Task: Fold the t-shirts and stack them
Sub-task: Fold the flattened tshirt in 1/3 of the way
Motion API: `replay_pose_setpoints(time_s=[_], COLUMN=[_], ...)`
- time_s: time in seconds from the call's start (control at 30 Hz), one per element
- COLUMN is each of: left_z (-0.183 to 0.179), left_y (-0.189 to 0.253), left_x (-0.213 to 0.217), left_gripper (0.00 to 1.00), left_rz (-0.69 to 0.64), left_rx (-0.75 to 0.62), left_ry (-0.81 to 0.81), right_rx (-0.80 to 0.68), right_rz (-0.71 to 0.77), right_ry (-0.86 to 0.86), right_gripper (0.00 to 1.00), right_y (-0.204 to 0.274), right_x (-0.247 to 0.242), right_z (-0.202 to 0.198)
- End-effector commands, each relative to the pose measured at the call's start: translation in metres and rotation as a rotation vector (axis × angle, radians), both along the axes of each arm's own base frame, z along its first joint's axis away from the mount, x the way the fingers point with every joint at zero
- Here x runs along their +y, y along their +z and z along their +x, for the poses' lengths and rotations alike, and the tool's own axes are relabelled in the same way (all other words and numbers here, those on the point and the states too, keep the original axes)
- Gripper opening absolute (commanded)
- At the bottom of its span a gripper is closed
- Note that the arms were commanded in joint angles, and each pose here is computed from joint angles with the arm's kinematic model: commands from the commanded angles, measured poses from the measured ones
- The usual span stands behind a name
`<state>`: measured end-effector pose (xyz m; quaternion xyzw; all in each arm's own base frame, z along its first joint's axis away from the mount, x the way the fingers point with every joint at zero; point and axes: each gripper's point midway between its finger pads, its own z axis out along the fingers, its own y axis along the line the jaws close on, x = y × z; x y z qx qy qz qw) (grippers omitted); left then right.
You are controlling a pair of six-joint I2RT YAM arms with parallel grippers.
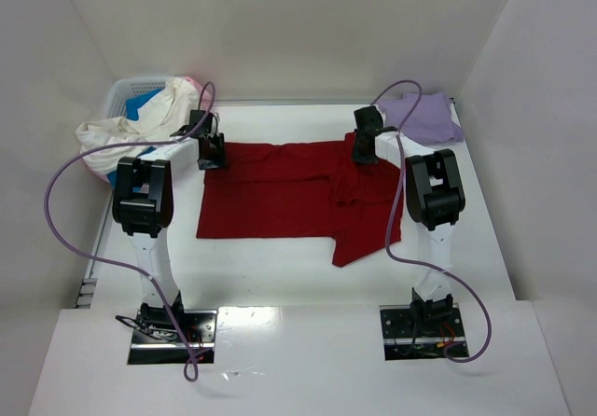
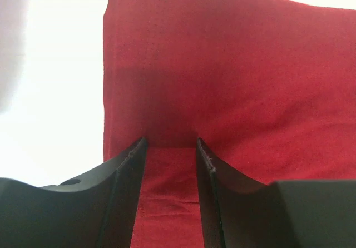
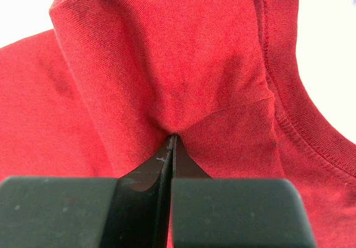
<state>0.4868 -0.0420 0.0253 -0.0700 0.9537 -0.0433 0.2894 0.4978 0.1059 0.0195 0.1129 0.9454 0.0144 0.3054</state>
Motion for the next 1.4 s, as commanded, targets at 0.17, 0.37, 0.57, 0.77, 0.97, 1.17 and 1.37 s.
replay_pose_setpoints(time_s=[0.17, 0.37, 0.57, 0.77, 0.97, 1.17, 1.37], left_z=[-0.02, -0.025, -0.031, -0.025, -0.013, -0.001, -0.026], left_y=[-0.011, -0.01, -0.014, -0.011, 0.028, 0.101, 0.146], left_x=[0.034, 0.058, 0.073, 0.065, 0.049, 0.015, 0.006], left_gripper=[0.42, 0.4, 0.4, 0.4, 0.53, 0.76, 0.97], left_rz=[0.104, 0.14, 0.148, 0.107, 0.067, 0.069, 0.04], left_rx=[0.08, 0.09, 0.11, 0.092, -0.005, -0.181, -0.268], left_ry=[0.067, 0.124, 0.156, 0.134, 0.077, -0.02, -0.011], right_rx=[0.094, 0.092, 0.089, 0.075, -0.005, -0.203, -0.257], right_rz=[-0.047, -0.055, -0.053, -0.048, 0.003, 0.072, 0.126], right_ry=[-0.003, -0.007, -0.037, -0.059, -0.049, -0.019, -0.033], right_gripper=[0.02, 0.03, 0.03, 0.03, 0.12, 0.54, 0.88], right_y=[-0.024, -0.022, -0.019, -0.011, 0.024, 0.115, 0.153], right_x=[-0.005, -0.007, -0.014, -0.025, -0.02, -0.01, -0.013], right_z=[-0.025, -0.027, -0.03, -0.034, -0.021, -0.002, -0.038])
